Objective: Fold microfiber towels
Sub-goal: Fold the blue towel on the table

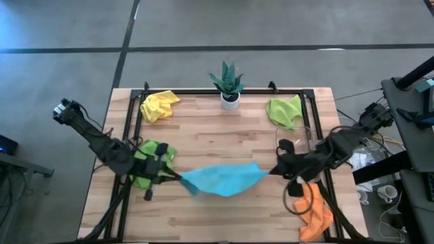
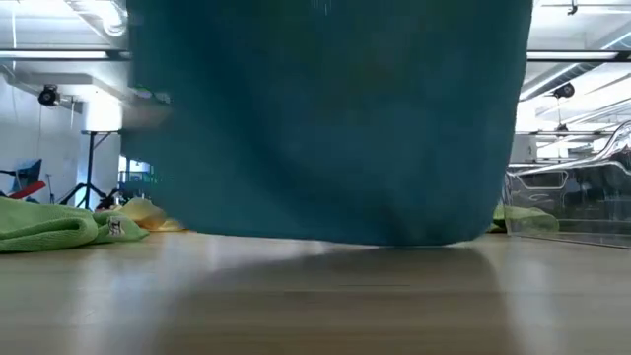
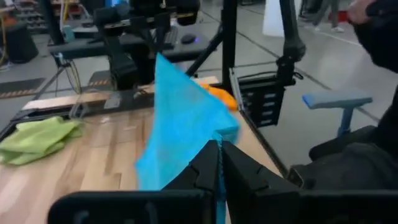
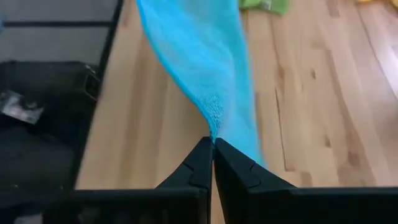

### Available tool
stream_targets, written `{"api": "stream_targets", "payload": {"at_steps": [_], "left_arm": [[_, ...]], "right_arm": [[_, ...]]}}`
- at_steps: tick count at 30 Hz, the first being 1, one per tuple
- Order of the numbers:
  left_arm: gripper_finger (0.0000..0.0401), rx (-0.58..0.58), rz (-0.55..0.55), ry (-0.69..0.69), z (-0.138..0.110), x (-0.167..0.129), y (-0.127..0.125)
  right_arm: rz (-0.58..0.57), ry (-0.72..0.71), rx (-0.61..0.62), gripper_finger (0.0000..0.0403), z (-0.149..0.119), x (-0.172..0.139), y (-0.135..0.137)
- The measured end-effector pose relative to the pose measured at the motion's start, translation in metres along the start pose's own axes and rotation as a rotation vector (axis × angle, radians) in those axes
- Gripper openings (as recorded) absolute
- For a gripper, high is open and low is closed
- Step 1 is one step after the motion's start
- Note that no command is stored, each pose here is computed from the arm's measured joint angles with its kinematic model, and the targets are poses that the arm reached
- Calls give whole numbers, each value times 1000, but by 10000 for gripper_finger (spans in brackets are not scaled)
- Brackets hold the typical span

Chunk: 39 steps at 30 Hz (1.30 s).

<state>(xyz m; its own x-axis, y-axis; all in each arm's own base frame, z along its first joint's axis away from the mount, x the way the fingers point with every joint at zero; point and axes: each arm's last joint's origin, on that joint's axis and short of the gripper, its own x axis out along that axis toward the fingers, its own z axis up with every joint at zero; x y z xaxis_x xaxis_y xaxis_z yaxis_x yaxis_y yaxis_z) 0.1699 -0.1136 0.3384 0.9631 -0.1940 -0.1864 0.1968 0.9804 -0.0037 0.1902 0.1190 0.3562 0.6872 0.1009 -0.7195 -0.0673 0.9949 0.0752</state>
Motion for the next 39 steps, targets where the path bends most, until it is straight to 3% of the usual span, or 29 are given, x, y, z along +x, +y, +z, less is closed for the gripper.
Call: {"api": "stream_targets", "payload": {"at_steps": [2,4,11,14,16,20,27,31,35,39], "left_arm": [[0,-1,47,4,-2,-2,3],[0,0,143,28,-11,1,9],[0,-78,511,121,-63,11,47],[0,-70,662,155,-82,12,64],[0,-71,697,161,-87,11,71],[0,-35,569,111,-76,12,70],[0,-22,304,8,-49,9,60],[0,0,80,7,-42,10,43],[0,18,-40,-22,-26,7,19],[0,69,-66,-84,-4,-1,0]], "right_arm": [[-50,-18,-12,9,1,-2,-4],[-175,-12,-34,9,0,4,-14],[-580,86,-37,9,-11,54,-69],[-682,124,-34,9,-13,74,-95],[-716,138,-27,9,-12,79,-106],[-694,111,-49,9,0,72,-104],[-432,38,-77,9,23,45,-76],[-246,56,-113,9,24,33,-49],[-133,67,-92,9,23,11,-20],[-65,16,-118,9,25,-14,6]]}}
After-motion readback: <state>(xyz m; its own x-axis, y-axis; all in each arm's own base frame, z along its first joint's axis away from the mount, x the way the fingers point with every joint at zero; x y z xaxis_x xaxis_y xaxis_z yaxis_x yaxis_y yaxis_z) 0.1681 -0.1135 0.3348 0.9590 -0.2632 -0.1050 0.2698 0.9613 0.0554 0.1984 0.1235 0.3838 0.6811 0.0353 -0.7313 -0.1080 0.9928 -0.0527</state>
